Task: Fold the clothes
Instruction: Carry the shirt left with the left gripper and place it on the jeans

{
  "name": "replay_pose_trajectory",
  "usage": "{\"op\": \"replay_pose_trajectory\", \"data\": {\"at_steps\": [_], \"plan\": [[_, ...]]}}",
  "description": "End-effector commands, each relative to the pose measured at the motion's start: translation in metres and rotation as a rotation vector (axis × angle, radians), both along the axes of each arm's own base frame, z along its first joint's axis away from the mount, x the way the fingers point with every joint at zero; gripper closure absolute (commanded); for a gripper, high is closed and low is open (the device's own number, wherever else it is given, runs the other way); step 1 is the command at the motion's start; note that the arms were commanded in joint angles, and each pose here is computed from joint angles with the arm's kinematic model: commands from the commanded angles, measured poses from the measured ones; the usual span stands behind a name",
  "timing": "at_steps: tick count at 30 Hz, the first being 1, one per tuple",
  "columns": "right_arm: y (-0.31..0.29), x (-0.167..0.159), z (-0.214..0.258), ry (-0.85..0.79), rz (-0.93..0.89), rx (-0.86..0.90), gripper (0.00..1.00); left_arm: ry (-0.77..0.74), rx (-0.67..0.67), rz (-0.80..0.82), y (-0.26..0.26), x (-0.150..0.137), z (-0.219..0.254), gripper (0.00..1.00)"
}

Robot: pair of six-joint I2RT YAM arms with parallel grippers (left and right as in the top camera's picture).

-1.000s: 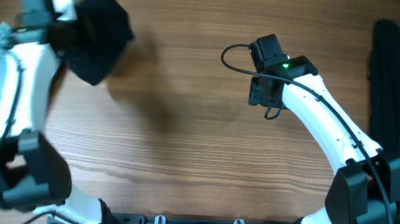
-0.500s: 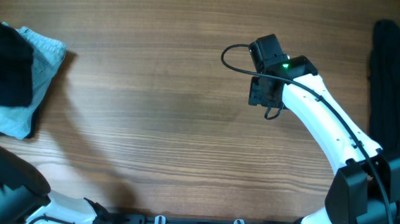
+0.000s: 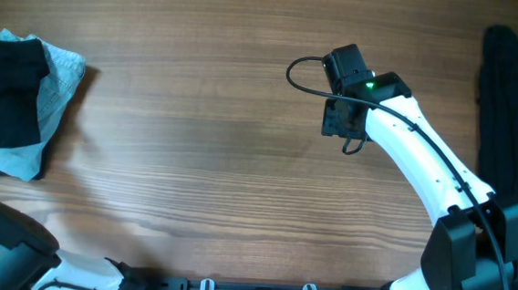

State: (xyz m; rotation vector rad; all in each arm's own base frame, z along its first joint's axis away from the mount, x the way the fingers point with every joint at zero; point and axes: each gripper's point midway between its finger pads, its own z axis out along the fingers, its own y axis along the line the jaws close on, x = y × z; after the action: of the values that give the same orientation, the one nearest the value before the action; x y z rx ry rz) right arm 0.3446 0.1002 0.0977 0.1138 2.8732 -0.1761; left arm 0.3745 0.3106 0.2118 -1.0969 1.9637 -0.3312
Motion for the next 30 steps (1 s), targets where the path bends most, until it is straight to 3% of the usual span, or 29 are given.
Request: {"op": "replay_pose_trajectory", "data": {"at_steps": [1,4,8,9,12,16,24,30], "plan": [[0.001,0.001,0.004,-0.012,-0.003,0.01,0.41,-0.054,-0.061,-0.158,-0.052,0.035,0.008,0.0],[-0.001,-0.002,0.003,0.001,-0.002,0.004,0.41,-0.012,-0.063,-0.135,-0.056,0.047,-0.009,0.0],[-0.001,-0.003,0.003,0.008,-0.003,0.002,0.4,0.096,-0.134,-0.109,-0.047,0.051,-0.07,0.0],[-0.002,-0.004,0.002,0.013,-0.003,0.001,0.4,0.163,-0.181,-0.083,-0.037,0.044,-0.109,0.0],[-0.004,-0.009,0.001,0.032,-0.003,-0.008,0.41,0.258,-0.239,-0.004,-0.012,0.024,-0.165,0.0],[-0.005,-0.012,0.001,0.044,-0.002,-0.013,0.4,0.204,-0.383,0.009,0.008,0.006,-0.208,0.0],[-0.004,-0.011,0.001,0.04,-0.003,-0.011,0.4,0.002,-0.471,-0.087,0.01,0.014,-0.186,0.0],[-0.003,-0.01,0.001,0.034,-0.012,-0.003,0.39,-0.209,-0.463,-0.264,-0.007,0.035,-0.123,0.0]]}}
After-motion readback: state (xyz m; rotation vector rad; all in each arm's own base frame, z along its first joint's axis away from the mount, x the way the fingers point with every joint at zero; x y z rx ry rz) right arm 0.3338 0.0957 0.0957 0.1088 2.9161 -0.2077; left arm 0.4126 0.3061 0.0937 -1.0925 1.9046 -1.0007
